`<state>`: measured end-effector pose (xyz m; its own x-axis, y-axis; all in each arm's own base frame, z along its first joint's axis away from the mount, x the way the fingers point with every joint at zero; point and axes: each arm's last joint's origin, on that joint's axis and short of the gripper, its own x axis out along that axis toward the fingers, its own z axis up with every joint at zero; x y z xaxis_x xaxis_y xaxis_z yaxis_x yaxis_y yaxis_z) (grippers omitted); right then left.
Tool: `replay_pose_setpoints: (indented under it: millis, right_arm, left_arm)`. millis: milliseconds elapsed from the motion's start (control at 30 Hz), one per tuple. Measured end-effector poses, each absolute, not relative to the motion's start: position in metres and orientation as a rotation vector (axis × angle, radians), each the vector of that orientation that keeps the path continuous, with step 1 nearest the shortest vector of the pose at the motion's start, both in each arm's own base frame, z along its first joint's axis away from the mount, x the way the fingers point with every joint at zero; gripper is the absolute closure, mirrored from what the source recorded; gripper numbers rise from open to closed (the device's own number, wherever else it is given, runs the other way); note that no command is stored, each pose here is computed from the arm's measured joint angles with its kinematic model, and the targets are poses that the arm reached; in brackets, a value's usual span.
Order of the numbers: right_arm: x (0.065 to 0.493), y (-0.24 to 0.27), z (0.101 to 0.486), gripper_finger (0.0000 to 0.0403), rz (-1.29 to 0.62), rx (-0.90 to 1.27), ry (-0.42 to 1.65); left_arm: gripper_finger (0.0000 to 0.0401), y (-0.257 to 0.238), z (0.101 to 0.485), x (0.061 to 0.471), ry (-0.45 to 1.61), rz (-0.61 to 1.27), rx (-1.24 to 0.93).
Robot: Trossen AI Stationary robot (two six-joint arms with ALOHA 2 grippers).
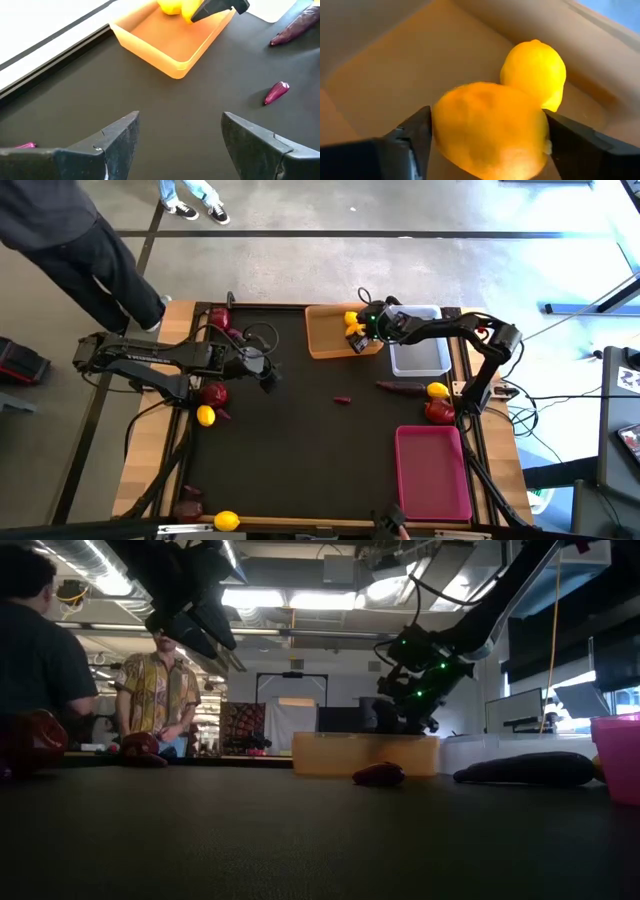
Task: Sort produce into baskets
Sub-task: Put the yellow lemon into the orange bin, then put the red apple into the white bin
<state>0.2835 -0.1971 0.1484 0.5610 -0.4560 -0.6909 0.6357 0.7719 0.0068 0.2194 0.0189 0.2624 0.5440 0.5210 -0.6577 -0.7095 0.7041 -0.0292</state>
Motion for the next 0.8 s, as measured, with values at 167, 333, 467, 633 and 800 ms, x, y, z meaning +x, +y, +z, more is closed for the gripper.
replay_pose_setpoints:
  millis: [167, 333, 467, 633, 800]
  right_arm:
    - [0.282, -0.191, 0.174, 0.0066, -0.638, 0.222, 0.662]
    - [0.279, -0.169, 0.214, 0.0067, -0.588, 0.156, 0.566]
    - [0.274, -0.143, 0.243, 0.0072, -0.525, 0.123, 0.523]
    - [0.27, -0.103, 0.263, 0.0072, -0.409, 0.076, 0.528]
    - [0.271, -0.065, 0.263, 0.0073, -0.269, 0.016, 0.605]
  left_arm:
    - [0.0129, 0.019, 0.262, 0.219, 0.683, 0.729, -0.271]
    - [0.0129, 0.019, 0.262, 0.219, 0.686, 0.727, -0.266]
    - [0.0129, 0.018, 0.262, 0.22, 0.697, 0.702, -0.267]
    - [0.0129, 0.013, 0.26, 0.218, 0.722, 0.69, -0.29]
    - [0.0129, 0.002, 0.255, 0.212, 0.797, 0.664, -0.35]
